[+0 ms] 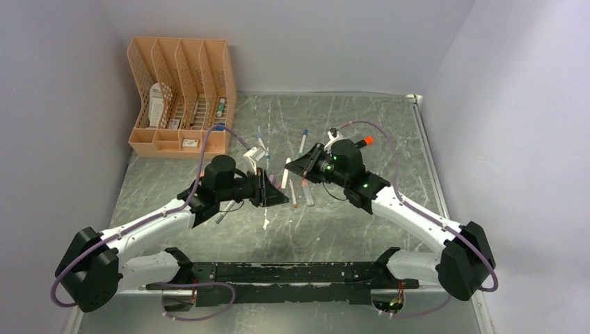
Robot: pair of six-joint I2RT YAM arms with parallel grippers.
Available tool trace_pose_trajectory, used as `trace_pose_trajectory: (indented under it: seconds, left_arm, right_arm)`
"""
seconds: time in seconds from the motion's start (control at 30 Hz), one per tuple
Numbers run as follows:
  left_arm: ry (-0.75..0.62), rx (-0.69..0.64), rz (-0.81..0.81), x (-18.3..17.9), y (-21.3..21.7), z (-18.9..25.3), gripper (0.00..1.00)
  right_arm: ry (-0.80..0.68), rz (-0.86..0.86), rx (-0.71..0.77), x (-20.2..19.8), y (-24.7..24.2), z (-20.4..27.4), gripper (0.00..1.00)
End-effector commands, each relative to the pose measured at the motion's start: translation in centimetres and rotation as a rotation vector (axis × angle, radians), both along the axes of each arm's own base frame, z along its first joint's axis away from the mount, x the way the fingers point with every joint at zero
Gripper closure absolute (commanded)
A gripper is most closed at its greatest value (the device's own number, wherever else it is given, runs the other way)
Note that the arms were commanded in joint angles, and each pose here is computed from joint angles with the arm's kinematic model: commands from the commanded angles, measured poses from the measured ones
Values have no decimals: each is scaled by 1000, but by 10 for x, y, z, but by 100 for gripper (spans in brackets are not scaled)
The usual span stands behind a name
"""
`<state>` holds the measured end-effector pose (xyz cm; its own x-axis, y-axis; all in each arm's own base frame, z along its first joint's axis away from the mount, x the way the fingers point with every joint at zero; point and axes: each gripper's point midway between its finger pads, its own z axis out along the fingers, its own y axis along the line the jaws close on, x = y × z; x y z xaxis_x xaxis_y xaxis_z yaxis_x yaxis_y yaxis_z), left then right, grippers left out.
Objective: Open the pen caps
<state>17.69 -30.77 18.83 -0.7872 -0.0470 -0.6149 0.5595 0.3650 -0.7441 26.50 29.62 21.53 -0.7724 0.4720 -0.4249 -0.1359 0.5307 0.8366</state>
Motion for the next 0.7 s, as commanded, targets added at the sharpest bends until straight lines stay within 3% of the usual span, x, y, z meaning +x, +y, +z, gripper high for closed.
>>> trace_pose_trajectory:
  seconds: [0.0,0.13,0.43,0.67]
  left_arm:
    - [-62,-21,-10,5,-6,20,74]
    - [-64,60,-58,1,-4,23,78]
    - [27,337,-213,-22,20,9,76]
    - [81,499,-255,-34,38,-14,75]
  right_arm:
    - [-20,8,9,-4,-5,5,100]
    - [-43,27,-113,-7,-17,-3,86]
    - [-208,97,-567,-17,-80,0,54]
    - [-381,259,-804,-32,-81,19,51]
